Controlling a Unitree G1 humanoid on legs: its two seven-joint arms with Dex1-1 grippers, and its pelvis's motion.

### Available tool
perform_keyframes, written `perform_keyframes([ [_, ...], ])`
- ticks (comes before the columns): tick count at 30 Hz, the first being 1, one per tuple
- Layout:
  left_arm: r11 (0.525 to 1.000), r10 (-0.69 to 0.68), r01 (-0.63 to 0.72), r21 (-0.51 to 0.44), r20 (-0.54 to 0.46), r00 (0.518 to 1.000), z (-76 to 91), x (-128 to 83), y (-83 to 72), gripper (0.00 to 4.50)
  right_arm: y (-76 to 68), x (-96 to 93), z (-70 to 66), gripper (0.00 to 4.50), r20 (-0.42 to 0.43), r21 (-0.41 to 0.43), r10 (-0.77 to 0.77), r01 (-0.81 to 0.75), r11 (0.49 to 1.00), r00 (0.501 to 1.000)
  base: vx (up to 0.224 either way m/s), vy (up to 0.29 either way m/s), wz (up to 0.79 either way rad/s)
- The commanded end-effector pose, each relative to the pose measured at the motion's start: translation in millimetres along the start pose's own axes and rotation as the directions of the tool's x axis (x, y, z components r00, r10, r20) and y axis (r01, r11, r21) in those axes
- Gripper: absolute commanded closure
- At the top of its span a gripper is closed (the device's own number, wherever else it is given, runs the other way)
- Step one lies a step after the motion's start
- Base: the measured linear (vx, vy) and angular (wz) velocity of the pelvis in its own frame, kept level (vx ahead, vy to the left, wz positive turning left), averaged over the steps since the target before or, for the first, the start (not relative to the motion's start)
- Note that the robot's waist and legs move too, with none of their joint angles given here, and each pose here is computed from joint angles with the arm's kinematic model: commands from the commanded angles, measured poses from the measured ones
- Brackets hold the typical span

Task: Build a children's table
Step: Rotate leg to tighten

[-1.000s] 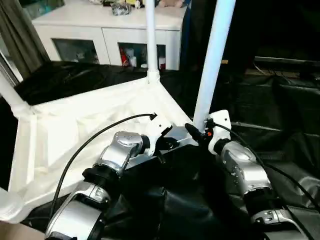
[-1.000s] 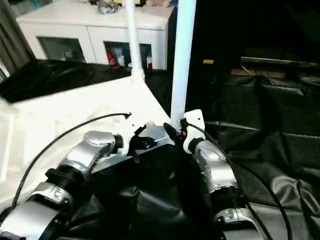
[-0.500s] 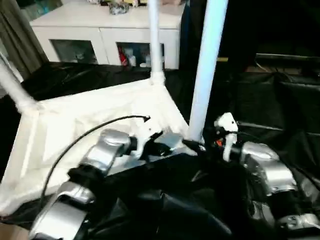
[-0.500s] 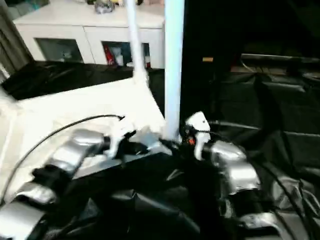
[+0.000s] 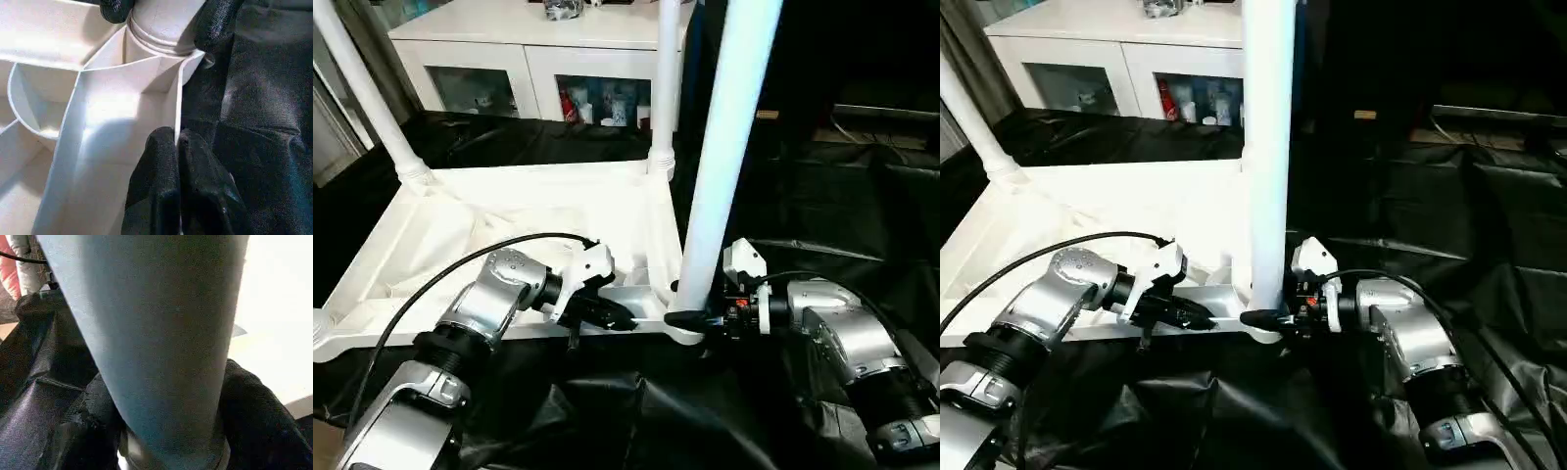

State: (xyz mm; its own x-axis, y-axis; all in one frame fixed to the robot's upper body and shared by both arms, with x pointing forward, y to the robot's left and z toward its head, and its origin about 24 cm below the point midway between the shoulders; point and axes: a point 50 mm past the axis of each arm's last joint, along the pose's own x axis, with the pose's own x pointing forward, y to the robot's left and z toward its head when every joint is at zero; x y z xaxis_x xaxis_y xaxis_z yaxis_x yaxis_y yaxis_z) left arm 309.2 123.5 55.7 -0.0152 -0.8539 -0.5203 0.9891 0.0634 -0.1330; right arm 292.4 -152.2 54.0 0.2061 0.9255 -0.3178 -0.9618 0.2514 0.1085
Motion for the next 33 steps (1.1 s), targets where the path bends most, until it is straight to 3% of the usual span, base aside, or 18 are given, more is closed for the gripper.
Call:
perform_keyframes([
  [1,0.998,0.031,-0.032,0.047,0.027,0.999,10.2,-4,2.0,4.50,7.9,7.6,-4.2,2.08,-0.007,0.027,0.057,-0.057,0.998,0.998,0.000,0.000,0.00],
  [7,0.992,0.124,-0.125,0.024,0.065,0.990,13.2,1,7.6,4.50,11.9,18.3,-15.5,2.15,0.020,0.102,-0.037,0.034,0.994,0.999,0.000,0.000,0.00],
  [9,0.961,0.276,-0.275,-0.020,0.102,0.956,20.2,10,20.3,4.50,3.2,30.0,-28.1,2.15,-0.014,0.134,-0.249,0.249,0.959,0.968,0.000,0.000,0.00],
  [10,0.961,0.276,-0.275,-0.020,0.102,0.956,20.2,10,20.3,4.50,3.2,30.0,-28.1,2.16,-0.014,0.134,-0.249,0.249,0.959,0.968,0.000,0.000,0.00],
  [12,0.927,0.375,-0.371,-0.053,0.118,0.919,25.8,18,28.0,4.50,-3.6,39.3,-35.4,2.16,-0.033,0.188,-0.413,0.412,0.892,0.910,0.000,0.000,0.00],
  [15,0.866,0.498,-0.478,-0.149,0.164,0.851,39.3,41,34.6,4.50,-7.8,63.0,-36.0,2.16,-0.034,0.304,-0.581,0.562,0.769,0.814,0.000,0.000,0.00],
  [17,0.862,0.505,-0.483,-0.155,0.167,0.847,40.3,43,34.6,4.50,-7.6,65.2,-35.3,2.17,-0.032,0.309,-0.588,0.567,0.763,0.808,0.000,0.000,0.00],
  [21,0.885,0.465,-0.447,-0.132,0.197,0.863,49.3,62,27.5,4.50,3.3,94.3,-13.4,2.17,0.084,0.289,-0.499,0.458,0.841,0.863,0.000,0.000,0.00],
  [23,0.895,0.445,-0.430,-0.116,0.202,0.872,49.5,63,25.9,4.50,5.1,97.2,-8.9,1.63,0.115,0.300,-0.467,0.418,0.857,0.877,0.000,0.000,0.00],
  [27,0.917,0.397,-0.391,-0.073,0.214,0.892,45.1,56,24.9,4.50,3.0,88.7,-4.9,1.29,0.154,0.292,-0.418,0.363,0.885,0.895,0.000,0.000,0.00],
  [30,0.966,0.251,-0.258,0.008,0.209,0.945,38.0,44,15.6,4.50,3.8,68.9,-6.4,1.01,0.156,0.237,-0.298,0.257,0.937,0.942,0.000,0.000,0.00],
  [33,0.980,0.187,-0.196,0.034,0.178,0.966,31.8,36,12.0,4.50,7.3,52.9,-8.7,1.01,0.138,0.180,-0.187,0.161,0.970,0.973,0.000,0.000,0.00],
])
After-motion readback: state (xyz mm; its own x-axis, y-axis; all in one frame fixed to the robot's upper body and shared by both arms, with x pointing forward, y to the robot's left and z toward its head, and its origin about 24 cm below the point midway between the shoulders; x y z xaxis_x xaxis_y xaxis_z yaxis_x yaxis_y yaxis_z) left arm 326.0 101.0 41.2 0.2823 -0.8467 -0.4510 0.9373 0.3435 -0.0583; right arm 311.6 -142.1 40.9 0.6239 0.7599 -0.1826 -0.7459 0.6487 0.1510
